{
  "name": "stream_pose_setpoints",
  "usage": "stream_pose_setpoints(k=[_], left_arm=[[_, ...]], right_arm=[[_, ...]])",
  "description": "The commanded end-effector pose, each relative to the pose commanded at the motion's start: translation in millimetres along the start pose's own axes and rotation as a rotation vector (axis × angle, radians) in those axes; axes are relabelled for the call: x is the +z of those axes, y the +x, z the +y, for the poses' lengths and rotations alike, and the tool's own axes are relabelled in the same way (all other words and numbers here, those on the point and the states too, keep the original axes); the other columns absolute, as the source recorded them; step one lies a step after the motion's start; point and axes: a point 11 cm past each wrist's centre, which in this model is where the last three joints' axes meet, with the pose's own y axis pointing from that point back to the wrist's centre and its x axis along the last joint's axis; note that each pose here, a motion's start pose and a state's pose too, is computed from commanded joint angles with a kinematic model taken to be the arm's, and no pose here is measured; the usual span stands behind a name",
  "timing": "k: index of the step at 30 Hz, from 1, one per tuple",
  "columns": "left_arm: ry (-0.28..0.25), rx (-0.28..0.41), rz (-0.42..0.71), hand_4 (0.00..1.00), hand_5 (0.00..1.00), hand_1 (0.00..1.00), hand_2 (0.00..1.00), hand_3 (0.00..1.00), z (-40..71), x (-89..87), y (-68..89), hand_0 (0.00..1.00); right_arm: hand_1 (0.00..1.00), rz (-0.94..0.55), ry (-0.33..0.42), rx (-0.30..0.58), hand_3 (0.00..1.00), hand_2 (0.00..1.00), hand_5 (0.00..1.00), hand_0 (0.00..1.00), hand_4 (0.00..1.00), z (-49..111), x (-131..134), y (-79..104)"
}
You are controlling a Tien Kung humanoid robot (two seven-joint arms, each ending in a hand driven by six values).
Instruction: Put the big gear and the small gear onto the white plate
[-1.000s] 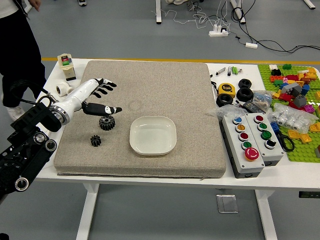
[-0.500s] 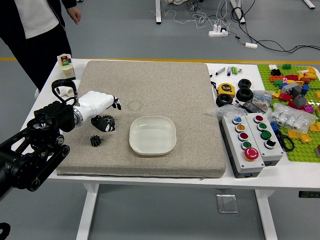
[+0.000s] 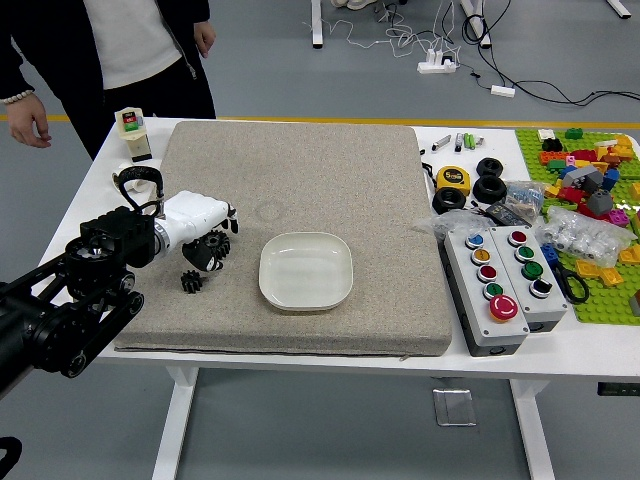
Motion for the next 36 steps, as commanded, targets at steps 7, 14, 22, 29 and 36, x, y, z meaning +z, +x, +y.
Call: stream_pose_setpoints(k=[7,14,22,29,36], left_arm=[[0.017,0.002,0.001,0.887,0.127,0.698,0.753,0.684,-3.6,-4.4,0.3,0.511],[0.05,-0.045,-0.018,0.883,0.128,0.671,0.732,0.676,-8.7,-14.3,-5.7,0.506],[0.073,-0.055,-0.033,0.812,0.111,0.562,0.599,0.626,-10.9,-19.9,-8.2,0.44],[0.09,-0.076,-0.032,0.815,0.106,0.555,0.592,0.621,-12.3,-21.2,-12.5,0.442],[0.097,-0.071,-0.034,0.783,0.089,0.525,0.569,0.59,-12.6,-23.0,-14.1,0.42]], right_arm=[[0.747,0.001,0.005,0.002,0.733,0.811,0.767,0.689,0.867,0.2,-2.5,1.1],[0.746,0.004,0.009,0.003,0.732,0.81,0.766,0.69,0.867,0.4,-5.2,2.0],[0.744,0.009,0.011,0.005,0.726,0.808,0.765,0.69,0.864,0.5,-6.0,2.7],[0.743,0.014,0.011,0.007,0.723,0.808,0.765,0.69,0.863,0.5,-6.5,3.4],[0.742,0.018,0.011,0.007,0.721,0.807,0.761,0.691,0.86,0.5,-6.2,3.8]])
